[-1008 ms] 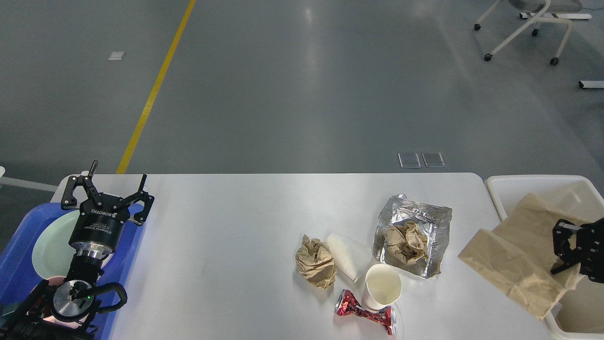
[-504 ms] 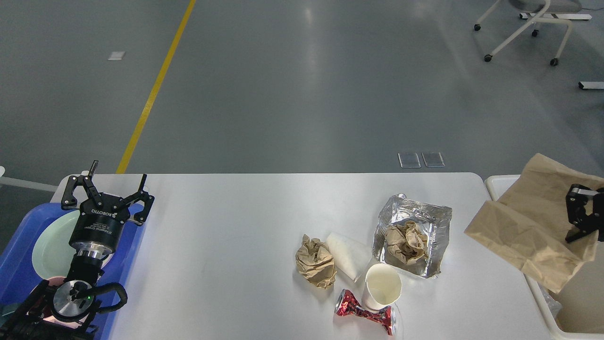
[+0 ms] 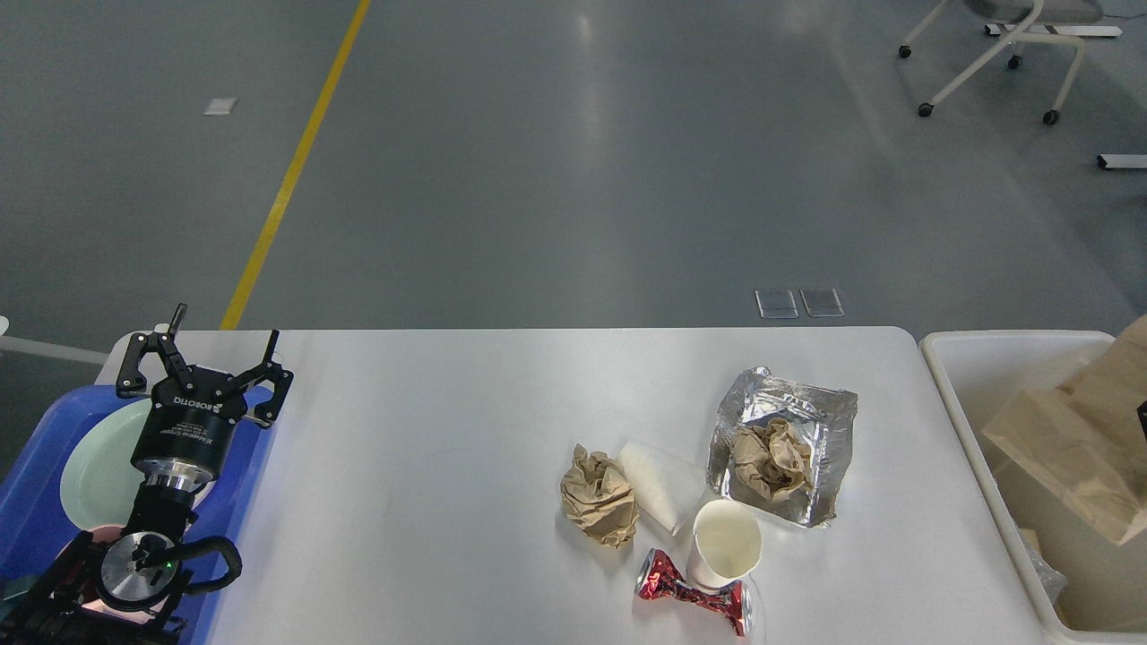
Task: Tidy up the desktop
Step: 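Lift the brown paper bag and drop it into the white bin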
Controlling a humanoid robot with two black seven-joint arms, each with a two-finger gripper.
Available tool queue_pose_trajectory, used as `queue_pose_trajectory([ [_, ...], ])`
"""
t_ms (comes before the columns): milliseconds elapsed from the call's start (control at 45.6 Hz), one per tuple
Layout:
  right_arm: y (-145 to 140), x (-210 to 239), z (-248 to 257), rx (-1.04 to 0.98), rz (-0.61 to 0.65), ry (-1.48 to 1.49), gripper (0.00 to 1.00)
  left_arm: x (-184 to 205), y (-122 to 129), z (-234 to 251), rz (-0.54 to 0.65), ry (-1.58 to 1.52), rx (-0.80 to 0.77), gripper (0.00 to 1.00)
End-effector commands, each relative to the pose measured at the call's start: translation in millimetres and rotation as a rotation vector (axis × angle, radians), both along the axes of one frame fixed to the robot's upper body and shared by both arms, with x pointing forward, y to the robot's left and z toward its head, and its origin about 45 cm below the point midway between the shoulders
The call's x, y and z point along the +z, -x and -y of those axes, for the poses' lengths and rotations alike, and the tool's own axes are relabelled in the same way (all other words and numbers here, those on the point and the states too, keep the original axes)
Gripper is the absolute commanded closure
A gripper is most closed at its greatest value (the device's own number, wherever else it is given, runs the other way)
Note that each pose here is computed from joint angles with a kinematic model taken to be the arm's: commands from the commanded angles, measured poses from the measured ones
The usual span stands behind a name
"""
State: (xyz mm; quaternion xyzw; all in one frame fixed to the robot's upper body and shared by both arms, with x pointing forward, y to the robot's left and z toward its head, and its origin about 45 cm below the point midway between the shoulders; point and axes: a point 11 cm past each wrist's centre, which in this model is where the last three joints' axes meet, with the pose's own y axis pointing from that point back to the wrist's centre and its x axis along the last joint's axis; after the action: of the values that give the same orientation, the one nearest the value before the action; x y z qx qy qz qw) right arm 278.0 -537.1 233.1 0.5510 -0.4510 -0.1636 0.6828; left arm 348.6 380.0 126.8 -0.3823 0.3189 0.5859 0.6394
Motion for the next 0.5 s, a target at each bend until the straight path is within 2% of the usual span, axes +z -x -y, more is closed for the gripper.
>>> queue_pose_trajectory([
  [0,-6,-31,13,-0.019,0.049,0.027,1.0,0,0,0,0.0,0.0,0.0,0.04],
  [175,-4,-70,40,-0.06,0.107,0.09,1.0,0,0,0,0.0,0.0,0.0,0.04],
  [307,1,-93,57,-0.12,0.197,0.158,1.0,0,0,0,0.0,0.0,0.0,0.04],
  [482,21,-138,61,-0.182,0.252,0.227,1.0,0,0,0,-0.001,0.0,-0.001,0.04],
])
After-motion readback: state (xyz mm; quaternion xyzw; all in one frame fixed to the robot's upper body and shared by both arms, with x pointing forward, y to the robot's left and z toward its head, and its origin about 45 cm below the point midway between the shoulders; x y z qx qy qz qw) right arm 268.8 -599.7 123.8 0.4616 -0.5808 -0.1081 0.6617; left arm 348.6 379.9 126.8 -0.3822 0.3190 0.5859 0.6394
